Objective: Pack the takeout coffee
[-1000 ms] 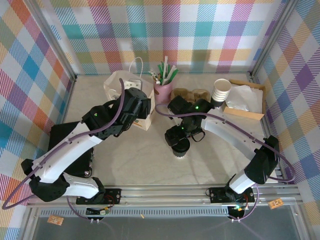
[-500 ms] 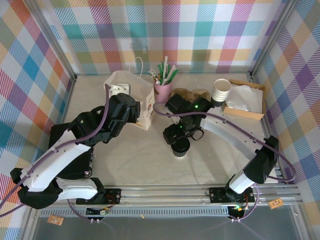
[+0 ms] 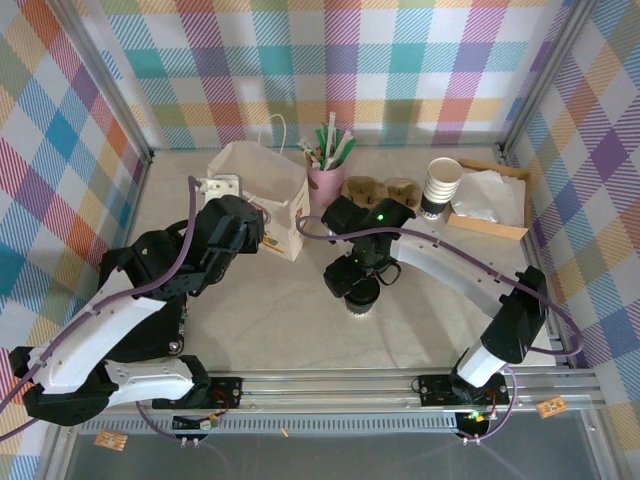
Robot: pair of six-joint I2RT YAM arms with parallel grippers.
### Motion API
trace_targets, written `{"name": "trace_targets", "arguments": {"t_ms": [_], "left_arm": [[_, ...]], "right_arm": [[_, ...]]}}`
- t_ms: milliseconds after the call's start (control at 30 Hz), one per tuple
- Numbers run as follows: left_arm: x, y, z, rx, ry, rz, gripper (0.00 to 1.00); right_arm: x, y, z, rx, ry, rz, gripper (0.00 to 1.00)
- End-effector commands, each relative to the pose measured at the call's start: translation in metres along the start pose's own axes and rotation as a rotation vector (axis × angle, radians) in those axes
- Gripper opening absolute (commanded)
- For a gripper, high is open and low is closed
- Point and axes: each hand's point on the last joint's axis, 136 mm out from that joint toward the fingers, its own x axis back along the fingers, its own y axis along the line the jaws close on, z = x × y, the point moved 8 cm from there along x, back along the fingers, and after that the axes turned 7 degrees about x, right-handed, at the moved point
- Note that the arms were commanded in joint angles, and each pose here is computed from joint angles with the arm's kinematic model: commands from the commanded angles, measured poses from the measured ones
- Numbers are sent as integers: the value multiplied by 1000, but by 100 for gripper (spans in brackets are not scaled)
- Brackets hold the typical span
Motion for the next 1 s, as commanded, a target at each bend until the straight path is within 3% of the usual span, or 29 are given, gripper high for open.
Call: {"name": "trace_targets", "arguments": {"t_ms": [0,433,667,967], "left_arm": [[3,15,9,48,30,-32,57],[-3,15,22,55,75,-19,57],[0,16,23,75,98,-12,57],[-1,9,19,30,116,-5,57]], "right_arm": [[-10,5,8,0,62,-20,98],[-46,5,15,-92,116,11,95],[-48,4,12,-105,103,30,87],[-53,3,12,-111,109,39,84]]}}
